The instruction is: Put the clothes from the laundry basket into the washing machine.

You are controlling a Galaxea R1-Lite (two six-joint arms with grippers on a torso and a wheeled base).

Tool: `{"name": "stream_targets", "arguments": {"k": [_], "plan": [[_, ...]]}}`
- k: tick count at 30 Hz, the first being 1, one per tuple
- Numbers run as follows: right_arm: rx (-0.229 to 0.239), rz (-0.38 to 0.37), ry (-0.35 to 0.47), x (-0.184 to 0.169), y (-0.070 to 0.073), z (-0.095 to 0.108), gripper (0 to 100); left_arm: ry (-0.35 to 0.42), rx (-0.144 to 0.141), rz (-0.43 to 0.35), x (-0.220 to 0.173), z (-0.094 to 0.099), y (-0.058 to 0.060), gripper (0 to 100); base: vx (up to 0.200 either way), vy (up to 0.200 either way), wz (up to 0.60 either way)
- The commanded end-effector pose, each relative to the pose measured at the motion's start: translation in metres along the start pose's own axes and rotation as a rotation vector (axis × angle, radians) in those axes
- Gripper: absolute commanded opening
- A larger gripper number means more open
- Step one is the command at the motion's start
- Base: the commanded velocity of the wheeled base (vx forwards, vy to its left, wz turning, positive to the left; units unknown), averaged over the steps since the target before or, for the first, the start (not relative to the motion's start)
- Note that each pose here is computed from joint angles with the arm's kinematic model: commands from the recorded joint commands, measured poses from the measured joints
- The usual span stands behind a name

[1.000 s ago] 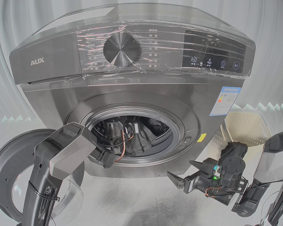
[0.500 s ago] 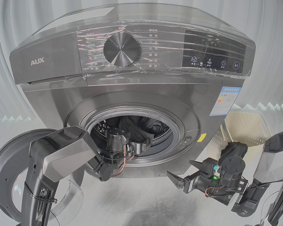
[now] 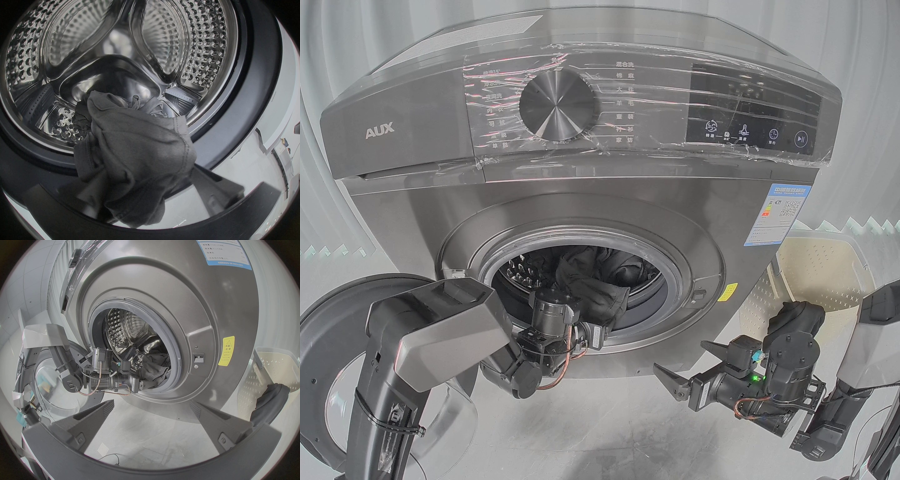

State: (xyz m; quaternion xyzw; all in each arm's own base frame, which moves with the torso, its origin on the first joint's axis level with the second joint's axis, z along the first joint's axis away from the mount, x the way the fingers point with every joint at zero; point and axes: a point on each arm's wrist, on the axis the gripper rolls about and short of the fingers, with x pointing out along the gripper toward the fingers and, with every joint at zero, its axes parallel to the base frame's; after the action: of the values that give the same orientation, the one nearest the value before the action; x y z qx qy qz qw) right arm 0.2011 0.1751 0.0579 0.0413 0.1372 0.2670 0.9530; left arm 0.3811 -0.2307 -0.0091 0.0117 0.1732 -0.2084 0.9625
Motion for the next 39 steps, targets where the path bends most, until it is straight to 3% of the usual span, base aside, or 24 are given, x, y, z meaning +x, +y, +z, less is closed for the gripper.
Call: {"name": "stream_targets", "arguments": {"k": [1, 5, 7, 9, 14, 15, 20, 28, 29, 34, 39], "plan": [[0.001, 0.000, 0.001, 0.000, 0.000, 0.000, 100, -0.022, -0.010, 0.003, 0.008, 0.001, 0.001, 0, 0.000, 0.000, 0.00], [0.001, 0.000, 0.001, 0.000, 0.000, 0.000, 100, -0.108, -0.031, 0.026, 0.019, 0.020, 0.006, 0, 0.000, 0.000, 0.00], [0.001, 0.000, 0.001, 0.000, 0.000, 0.000, 100, -0.113, -0.031, 0.026, 0.019, 0.021, 0.005, 0, 0.000, 0.000, 0.00], [0.001, 0.001, -0.001, 0.000, 0.000, 0.000, 100, -0.190, -0.047, 0.061, 0.026, 0.040, 0.016, 0, 0.000, 0.000, 0.00], [0.001, 0.000, 0.001, 0.000, 0.000, 0.000, 100, -0.282, -0.065, 0.101, 0.039, 0.053, 0.026, 0, 0.000, 0.000, 0.00], [0.001, 0.001, -0.001, 0.000, 0.000, 0.000, 100, -0.331, -0.074, 0.124, 0.045, 0.060, 0.032, 0, 0.000, 0.000, 0.00], [0.001, 0.000, 0.002, 0.000, 0.000, -0.001, 100, -0.379, -0.084, 0.136, 0.050, 0.070, 0.038, 0, 0.000, 0.000, 0.00], [0.003, -0.001, 0.002, 0.000, 0.000, 0.000, 100, -0.390, -0.090, 0.135, 0.052, 0.071, 0.039, 0, 0.000, 0.000, 0.00], [0.001, -0.001, 0.000, 0.000, 0.000, 0.000, 100, -0.390, -0.092, 0.133, 0.052, 0.071, 0.038, 100, 0.000, 0.000, 0.00], [0.002, -0.002, 0.003, 0.000, 0.000, -0.001, 100, -0.394, -0.113, 0.121, 0.050, 0.072, 0.034, 100, 0.000, 0.000, 0.00], [0.002, -0.002, 0.005, -0.001, -0.001, -0.001, 100, -0.378, -0.107, 0.116, 0.043, 0.070, 0.030, 100, 0.000, 0.000, 0.00]]}}
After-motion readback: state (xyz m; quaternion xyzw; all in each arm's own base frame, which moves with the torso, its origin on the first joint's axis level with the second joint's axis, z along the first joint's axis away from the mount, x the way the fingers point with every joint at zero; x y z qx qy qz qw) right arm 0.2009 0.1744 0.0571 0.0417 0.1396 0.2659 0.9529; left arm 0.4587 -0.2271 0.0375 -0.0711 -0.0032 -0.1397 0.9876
